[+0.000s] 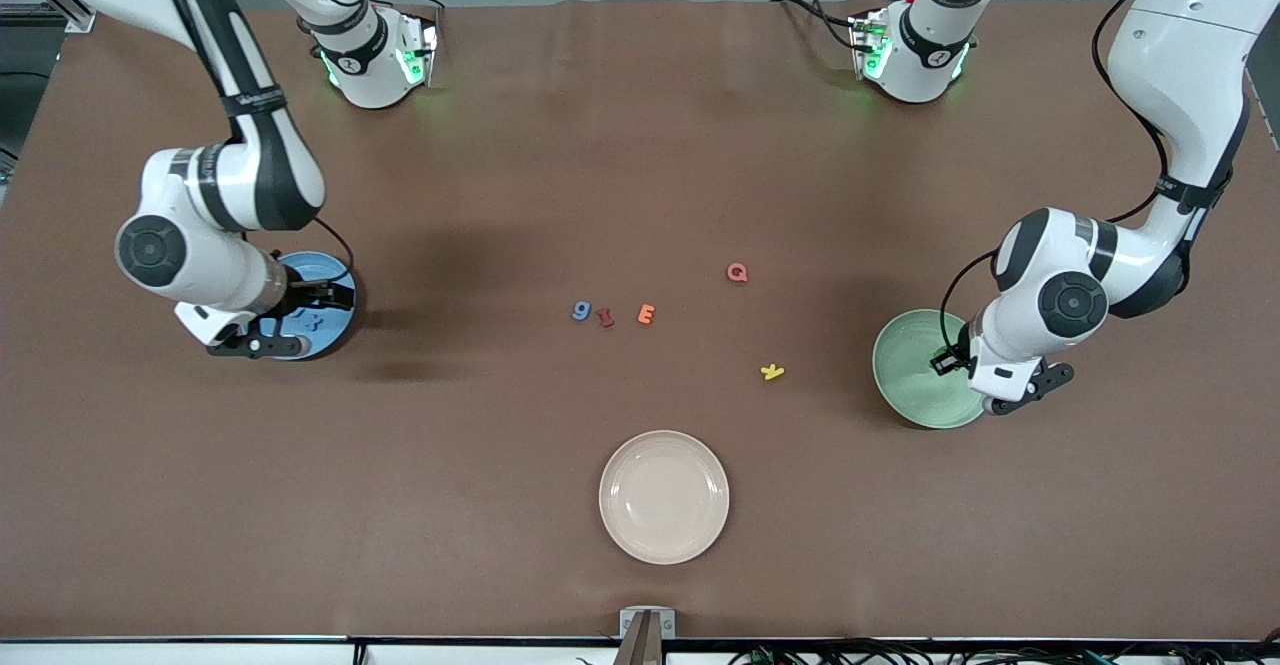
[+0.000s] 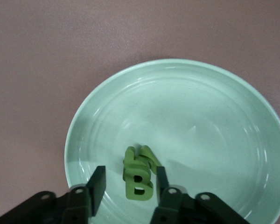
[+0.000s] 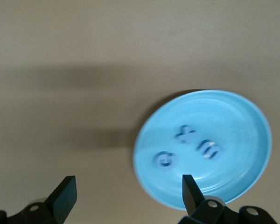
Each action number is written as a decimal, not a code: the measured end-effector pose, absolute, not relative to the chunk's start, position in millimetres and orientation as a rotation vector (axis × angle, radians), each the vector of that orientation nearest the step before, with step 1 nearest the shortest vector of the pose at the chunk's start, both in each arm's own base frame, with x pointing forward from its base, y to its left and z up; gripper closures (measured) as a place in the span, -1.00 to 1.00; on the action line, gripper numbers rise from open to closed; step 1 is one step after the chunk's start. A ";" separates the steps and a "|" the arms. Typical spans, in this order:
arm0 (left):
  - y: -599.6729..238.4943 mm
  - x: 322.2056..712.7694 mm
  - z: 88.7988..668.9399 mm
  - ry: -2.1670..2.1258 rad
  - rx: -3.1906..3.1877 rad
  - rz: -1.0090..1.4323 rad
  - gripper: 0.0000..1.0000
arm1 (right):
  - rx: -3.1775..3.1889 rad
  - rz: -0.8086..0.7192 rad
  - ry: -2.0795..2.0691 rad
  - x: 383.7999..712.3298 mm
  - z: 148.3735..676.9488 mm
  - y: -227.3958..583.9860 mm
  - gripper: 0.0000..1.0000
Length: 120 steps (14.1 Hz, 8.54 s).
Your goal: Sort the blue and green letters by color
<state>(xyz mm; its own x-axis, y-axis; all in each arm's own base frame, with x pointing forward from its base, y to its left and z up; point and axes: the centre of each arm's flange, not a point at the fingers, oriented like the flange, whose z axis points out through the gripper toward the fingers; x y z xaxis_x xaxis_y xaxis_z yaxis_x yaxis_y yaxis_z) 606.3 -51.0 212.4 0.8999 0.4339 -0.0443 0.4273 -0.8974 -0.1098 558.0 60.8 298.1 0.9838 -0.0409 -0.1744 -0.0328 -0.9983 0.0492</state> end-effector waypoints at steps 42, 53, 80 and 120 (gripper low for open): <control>-33.0 553.5 635.2 -0.314 -3.163 -0.073 -1.00 | 3.104 0.001 -0.359 488.3 182.9 414.8 -0.44; -45.1 553.6 632.9 -0.281 -3.168 -0.076 -1.00 | 3.091 0.011 -0.360 498.5 180.2 401.4 -0.07; -57.8 550.5 650.9 -0.240 -3.177 -0.133 -1.00 | 3.066 -0.331 0.170 589.2 335.0 41.1 0.47; -76.1 545.4 643.0 -0.160 -3.174 -0.025 -1.00 | 3.068 -0.300 -0.036 604.0 529.7 -58.5 -1.00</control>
<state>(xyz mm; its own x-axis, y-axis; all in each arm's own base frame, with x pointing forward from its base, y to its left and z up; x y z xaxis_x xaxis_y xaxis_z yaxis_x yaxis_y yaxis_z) 545.4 -76.1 643.0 0.9948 0.1006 0.0136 0.1000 -0.9943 0.0373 604.0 -58.5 529.7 0.9808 -0.0292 -0.1930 -0.0176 -0.9980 0.0612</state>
